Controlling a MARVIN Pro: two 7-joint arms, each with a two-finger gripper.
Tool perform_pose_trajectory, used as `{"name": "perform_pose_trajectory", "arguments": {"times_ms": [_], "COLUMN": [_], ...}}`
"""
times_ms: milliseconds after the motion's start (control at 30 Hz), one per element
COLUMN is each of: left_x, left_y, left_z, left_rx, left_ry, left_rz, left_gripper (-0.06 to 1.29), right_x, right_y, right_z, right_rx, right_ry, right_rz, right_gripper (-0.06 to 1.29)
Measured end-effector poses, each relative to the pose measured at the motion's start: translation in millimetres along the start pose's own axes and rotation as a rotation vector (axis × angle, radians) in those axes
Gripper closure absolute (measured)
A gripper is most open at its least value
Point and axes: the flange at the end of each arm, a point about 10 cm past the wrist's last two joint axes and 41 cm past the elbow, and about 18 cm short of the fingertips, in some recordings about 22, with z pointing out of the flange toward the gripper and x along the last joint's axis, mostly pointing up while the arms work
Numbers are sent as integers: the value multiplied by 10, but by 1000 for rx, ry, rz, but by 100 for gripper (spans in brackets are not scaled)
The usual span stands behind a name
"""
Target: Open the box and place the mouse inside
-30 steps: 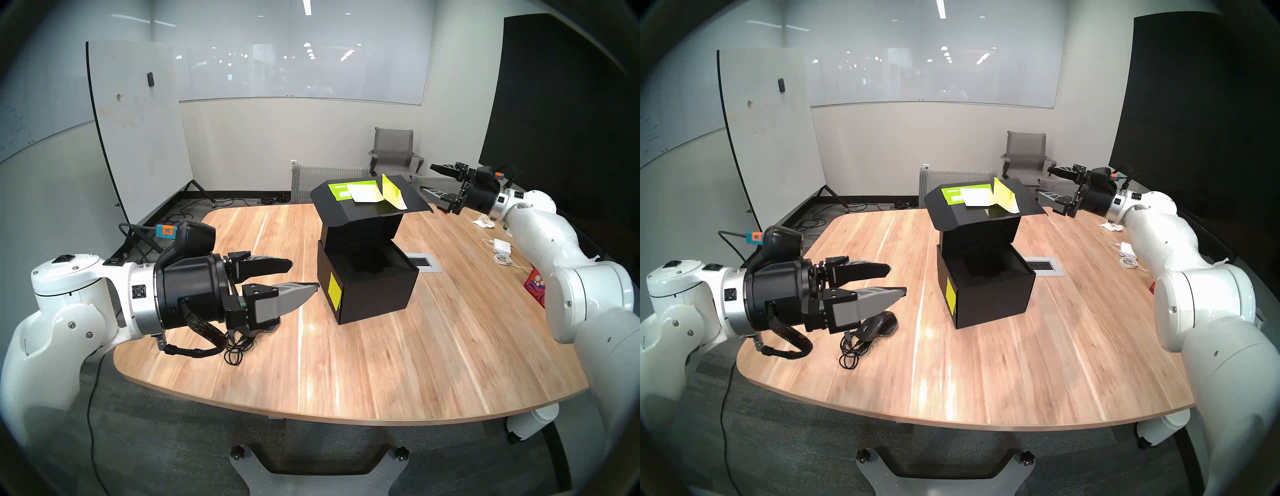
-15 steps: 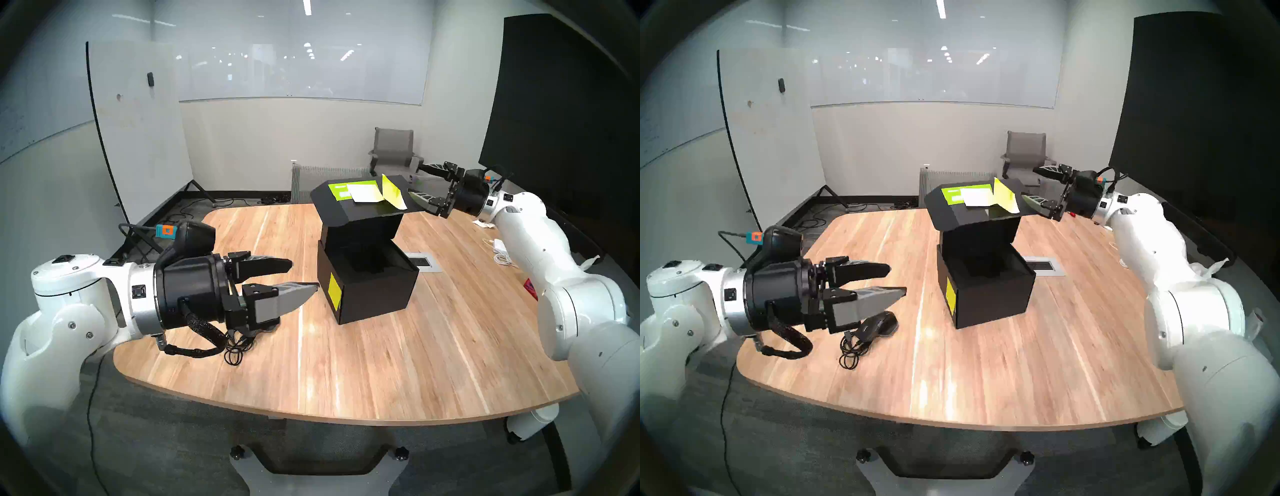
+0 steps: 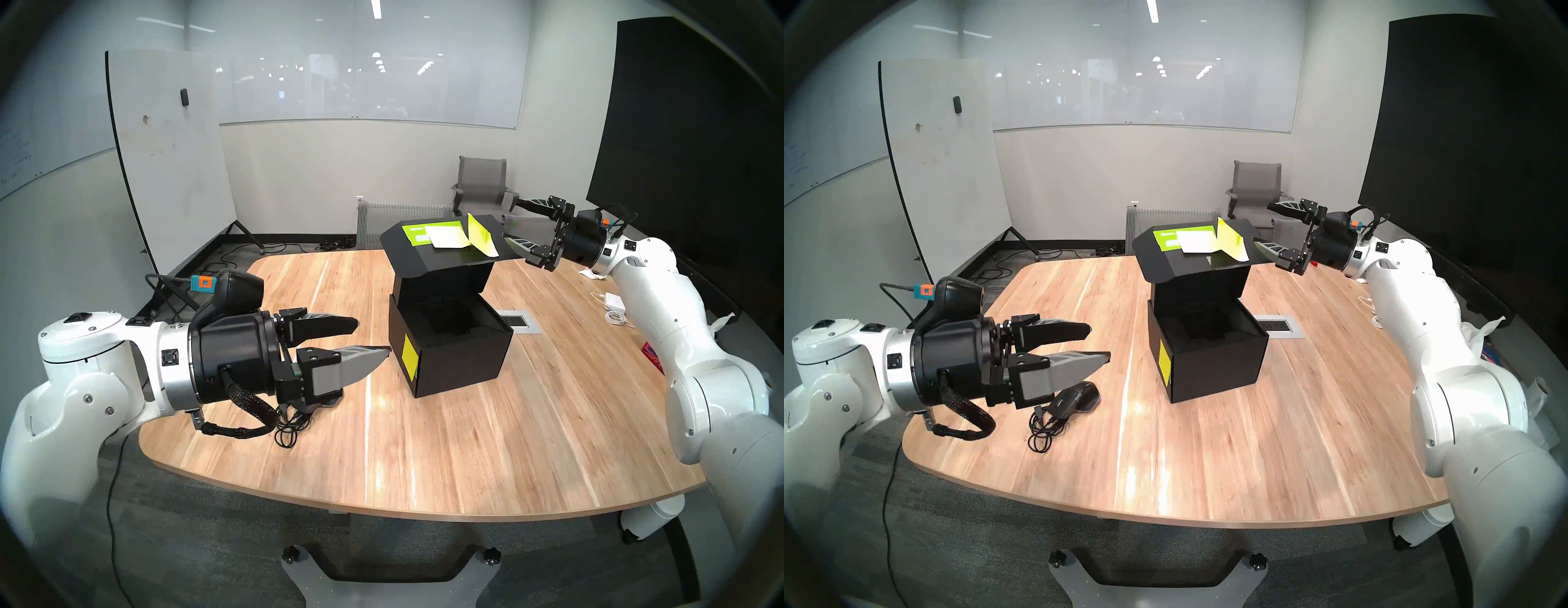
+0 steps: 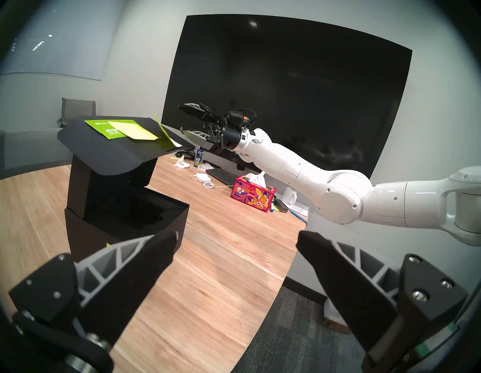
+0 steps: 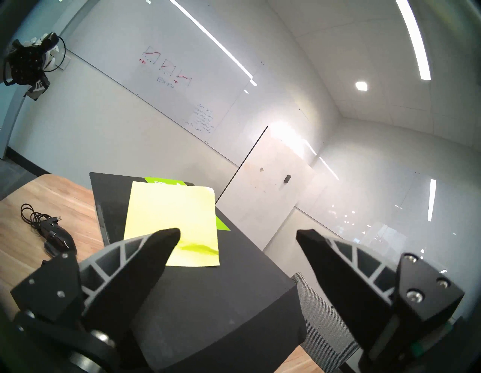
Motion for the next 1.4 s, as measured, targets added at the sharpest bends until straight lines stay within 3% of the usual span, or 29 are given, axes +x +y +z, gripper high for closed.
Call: {"name": "perform_pose_trajectory", "arguments": {"times_ms": [400, 800, 1400], "left_x": [0, 1, 4], "left_y": [0, 0, -1], "left_z": [0, -1, -5], "left_rx": [0, 0, 1], "left_ry": [1, 2, 3], "left_rz": [-1, -1, -1], "left_gripper": [-4, -4, -4], "right_x": [121, 246, 426], "right_y": [-218, -591, -1096], "right_z": [2, 30, -153], "right_rx": [75, 177, 276], "right_ry": [52, 141, 235], "right_rz": [12, 68, 177], "right_gripper": [0, 0, 0]}}
